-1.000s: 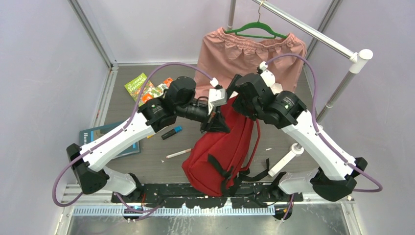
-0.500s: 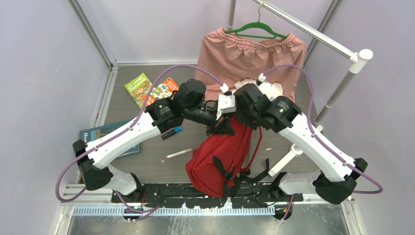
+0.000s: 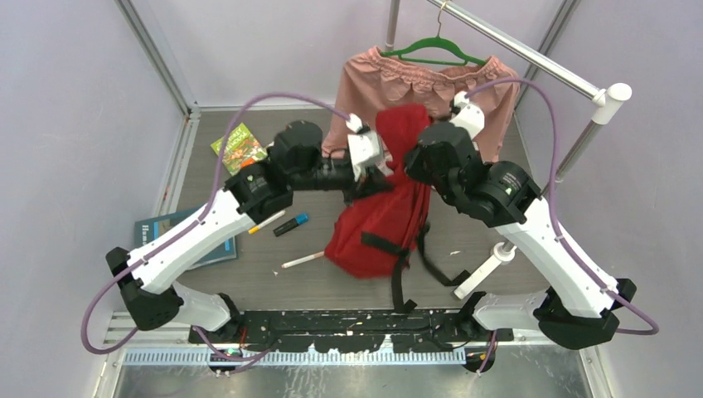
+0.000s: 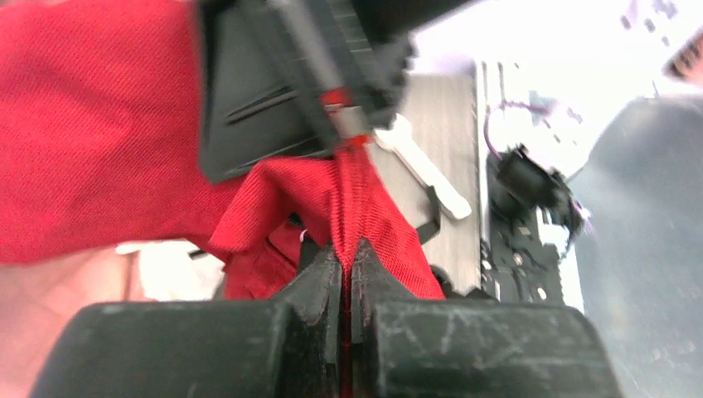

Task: Pack the student bag
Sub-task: Place the student bag at the center of the board.

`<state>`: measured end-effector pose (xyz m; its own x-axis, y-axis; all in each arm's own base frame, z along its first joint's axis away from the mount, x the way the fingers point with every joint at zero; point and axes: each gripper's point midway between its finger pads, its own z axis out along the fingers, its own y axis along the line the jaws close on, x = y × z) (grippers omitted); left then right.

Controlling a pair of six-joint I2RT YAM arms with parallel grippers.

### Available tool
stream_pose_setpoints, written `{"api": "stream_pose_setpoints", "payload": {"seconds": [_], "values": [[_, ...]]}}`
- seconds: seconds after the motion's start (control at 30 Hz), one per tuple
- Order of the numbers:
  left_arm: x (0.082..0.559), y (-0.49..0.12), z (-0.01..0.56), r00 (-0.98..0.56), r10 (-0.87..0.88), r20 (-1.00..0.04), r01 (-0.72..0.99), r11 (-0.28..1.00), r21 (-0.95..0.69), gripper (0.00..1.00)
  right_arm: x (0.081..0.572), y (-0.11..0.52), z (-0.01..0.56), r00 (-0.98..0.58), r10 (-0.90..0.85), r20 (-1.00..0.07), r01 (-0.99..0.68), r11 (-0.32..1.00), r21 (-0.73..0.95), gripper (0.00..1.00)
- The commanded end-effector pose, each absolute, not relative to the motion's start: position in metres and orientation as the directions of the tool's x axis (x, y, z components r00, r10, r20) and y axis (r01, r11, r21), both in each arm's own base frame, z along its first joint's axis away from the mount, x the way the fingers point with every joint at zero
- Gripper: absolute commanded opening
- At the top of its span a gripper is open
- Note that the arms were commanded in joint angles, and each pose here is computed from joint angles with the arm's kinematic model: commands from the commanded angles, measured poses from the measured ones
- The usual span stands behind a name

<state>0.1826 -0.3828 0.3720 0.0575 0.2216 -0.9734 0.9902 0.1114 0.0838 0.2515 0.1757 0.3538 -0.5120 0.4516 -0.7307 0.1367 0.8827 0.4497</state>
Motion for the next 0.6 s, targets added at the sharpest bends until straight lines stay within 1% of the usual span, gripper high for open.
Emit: {"api": "stream_pose_setpoints", "payload": {"seconds": [0.0, 0.03, 0.1, 0.13, 0.17, 0.2, 0.23, 0.27, 0.3, 0.33, 0.37, 0.4, 0.47, 0.5, 0.57], "values": [[0.279, -0.359, 0.423, 0.023, 0.095, -0.995, 0.92, 0.387, 0.058, 0.02, 0.272, 0.155, 0.483, -0.141, 0.54, -0.83, -0.048, 0.834, 0.55, 0.01], [0.299, -0.354, 0.433, -0.015, 0.057, -0.998, 0.903, 0.43, 0.011, 0.1, 0.271, 0.159, 0.489, -0.127, 0.548, -0.827, -0.098, 0.823, 0.56, 0.01], [0.327, -0.344, 0.445, -0.115, -0.007, -0.993, 0.877, 0.47, -0.105, 0.35, 0.266, 0.162, 0.484, -0.123, 0.569, -0.813, -0.145, 0.8, 0.582, 0.01], [0.337, -0.338, 0.451, -0.163, -0.037, -0.986, 0.867, 0.471, -0.161, 0.52, 0.261, 0.163, 0.472, -0.14, 0.577, -0.805, -0.155, 0.79, 0.593, 0.01], [0.342, -0.333, 0.45, -0.217, -0.058, -0.974, 0.857, 0.466, -0.219, 0.65, 0.256, 0.162, 0.454, -0.164, 0.584, -0.795, -0.152, 0.781, 0.606, 0.01], [0.346, -0.329, 0.444, -0.263, -0.07, -0.962, 0.845, 0.464, -0.265, 0.74, 0.252, 0.164, 0.426, -0.206, 0.585, -0.785, -0.144, 0.775, 0.616, 0.01], [0.347, -0.324, 0.435, -0.299, -0.071, -0.952, 0.83, 0.473, -0.296, 0.77, 0.245, 0.167, 0.398, -0.254, 0.596, -0.762, -0.144, 0.756, 0.639, 0.01], [0.349, -0.317, 0.423, -0.324, -0.072, -0.943, 0.805, 0.504, -0.315, 0.8, 0.238, 0.176, 0.358, -0.33, 0.589, -0.738, -0.144, 0.741, 0.656, 0.09], [0.348, -0.313, 0.407, -0.343, -0.062, -0.937, 0.788, 0.524, -0.323, 0.82, 0.227, 0.183, 0.305, -0.424, 0.57, -0.704, -0.125, 0.733, 0.669, 0.31], [0.347, -0.308, 0.395, -0.352, -0.062, -0.934, 0.772, 0.544, -0.327, 0.83, 0.216, 0.189, 0.268, -0.502, 0.565, -0.655, -0.095, 0.717, 0.69, 0.55], [0.346, -0.304, 0.378, -0.374, -0.062, -0.925, 0.751, 0.566, -0.341, 0.83, 0.203, 0.192, 0.228, -0.572, 0.55, -0.608, -0.043, 0.72, 0.692, 0.71], [0.343, -0.298, 0.366, -0.386, -0.067, -0.92, 0.732, 0.584, -0.35, 0.84, 0.191, 0.19, 0.196, -0.621, 0.543, -0.566, 0.015, 0.73, 0.683, 0.8], [0.338, -0.288, 0.346, -0.414, -0.079, -0.907, 0.694, 0.617, -0.37, 0.84, 0.171, 0.174, 0.154, -0.661, 0.524, -0.537, 0.102, 0.772, 0.627, 0.87], [0.335, -0.284, 0.339, -0.423, -0.086, -0.902, 0.678, 0.631, -0.378, 0.85, 0.163, 0.164, 0.146, -0.664, 0.513, -0.543, 0.121, 0.791, 0.599, 0.89], [0.33, -0.276, 0.328, -0.439, -0.091, -0.894, 0.65, 0.654, -0.386, 0.85, 0.16, 0.143, 0.149, -0.634, 0.494, -0.595, 0.123, 0.824, 0.553, 0.92]]}}
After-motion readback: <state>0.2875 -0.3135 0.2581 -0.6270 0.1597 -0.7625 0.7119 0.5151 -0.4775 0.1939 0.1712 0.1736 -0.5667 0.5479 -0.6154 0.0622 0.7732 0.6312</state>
